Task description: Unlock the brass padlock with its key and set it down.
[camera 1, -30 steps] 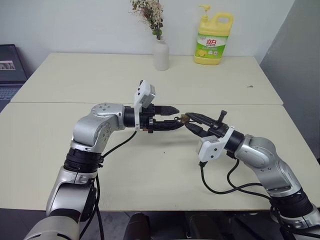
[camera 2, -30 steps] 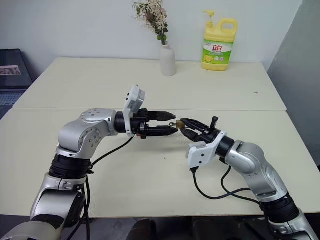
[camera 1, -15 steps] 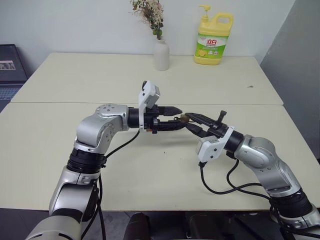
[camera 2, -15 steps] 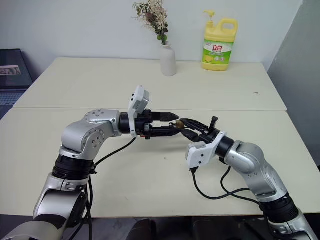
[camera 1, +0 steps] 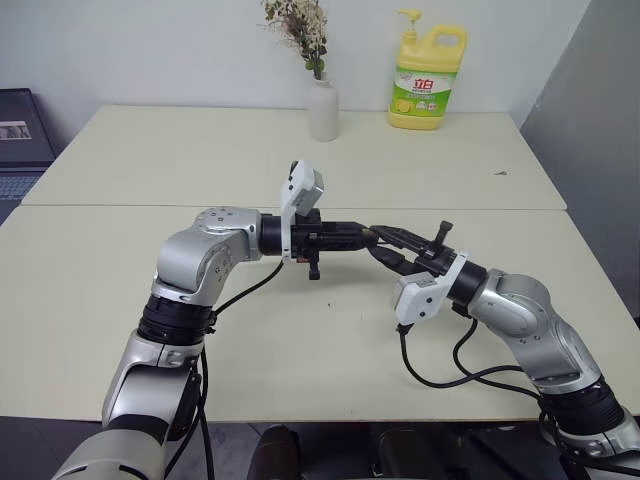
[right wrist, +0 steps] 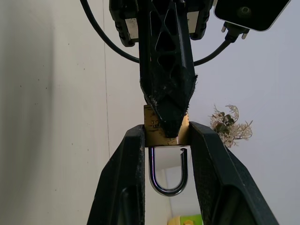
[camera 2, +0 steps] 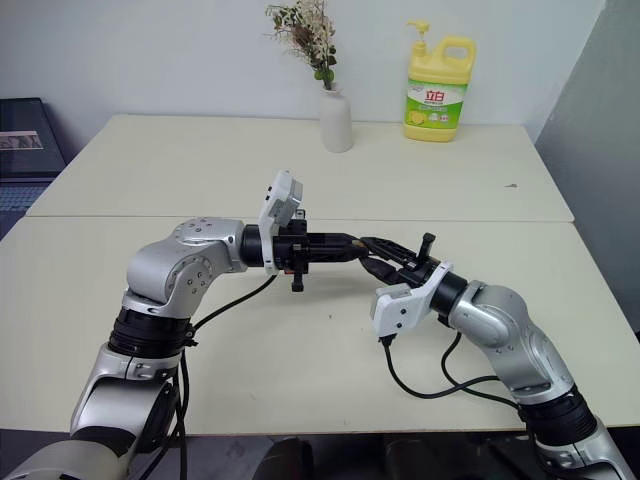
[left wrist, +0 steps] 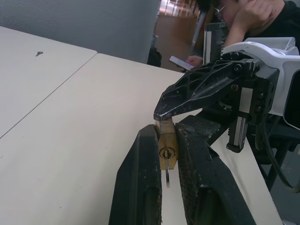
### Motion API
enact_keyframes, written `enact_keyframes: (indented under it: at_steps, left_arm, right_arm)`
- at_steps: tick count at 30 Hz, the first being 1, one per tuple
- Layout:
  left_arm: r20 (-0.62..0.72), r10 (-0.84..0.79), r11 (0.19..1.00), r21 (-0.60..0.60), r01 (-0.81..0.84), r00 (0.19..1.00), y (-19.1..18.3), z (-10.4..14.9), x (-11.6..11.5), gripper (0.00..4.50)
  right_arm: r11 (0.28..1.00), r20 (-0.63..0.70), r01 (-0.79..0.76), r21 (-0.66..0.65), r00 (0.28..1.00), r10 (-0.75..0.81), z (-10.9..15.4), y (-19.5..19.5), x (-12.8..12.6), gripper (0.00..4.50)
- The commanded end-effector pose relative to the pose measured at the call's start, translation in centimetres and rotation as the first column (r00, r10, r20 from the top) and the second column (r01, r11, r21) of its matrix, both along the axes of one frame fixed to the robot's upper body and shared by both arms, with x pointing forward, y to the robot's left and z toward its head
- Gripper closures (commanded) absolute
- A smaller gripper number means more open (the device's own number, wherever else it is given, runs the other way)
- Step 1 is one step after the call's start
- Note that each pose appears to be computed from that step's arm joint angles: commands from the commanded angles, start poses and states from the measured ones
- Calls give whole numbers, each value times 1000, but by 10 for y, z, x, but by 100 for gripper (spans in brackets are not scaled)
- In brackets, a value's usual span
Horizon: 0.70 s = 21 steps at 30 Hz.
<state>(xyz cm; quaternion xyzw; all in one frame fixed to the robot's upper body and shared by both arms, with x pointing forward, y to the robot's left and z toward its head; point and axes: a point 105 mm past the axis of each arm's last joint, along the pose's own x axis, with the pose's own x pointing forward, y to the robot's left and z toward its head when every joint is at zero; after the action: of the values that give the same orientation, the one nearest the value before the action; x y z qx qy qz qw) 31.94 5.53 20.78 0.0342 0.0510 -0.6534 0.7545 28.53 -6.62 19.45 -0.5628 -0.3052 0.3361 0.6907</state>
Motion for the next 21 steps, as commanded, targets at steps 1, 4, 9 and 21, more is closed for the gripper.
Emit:
enact_keyframes:
  at_steps: [1, 4, 9, 21]
  left_arm:
    - [38, -12, 1000, -1, 13, 999, 0, 7, -2, 434]
    - [37, -19, 1000, -1, 19, 999, 1, 7, -3, 434]
    - [56, -12, 1000, -7, 13, 998, 5, 9, 1, 434]
    - [125, -48, 999, 20, 46, 991, 9, 9, 3, 434]
  right_arm:
    - [999, 53, -28, 15, 998, 28, 14, 4, -5, 356]
    - [1000, 27, 15, 9, 1000, -15, 10, -6, 0, 281]
    - [993, -79, 104, -54, 991, -108, -5, -32, 6, 146]
    - [998, -125, -23, 62, 992, 30, 15, -25, -22, 351]
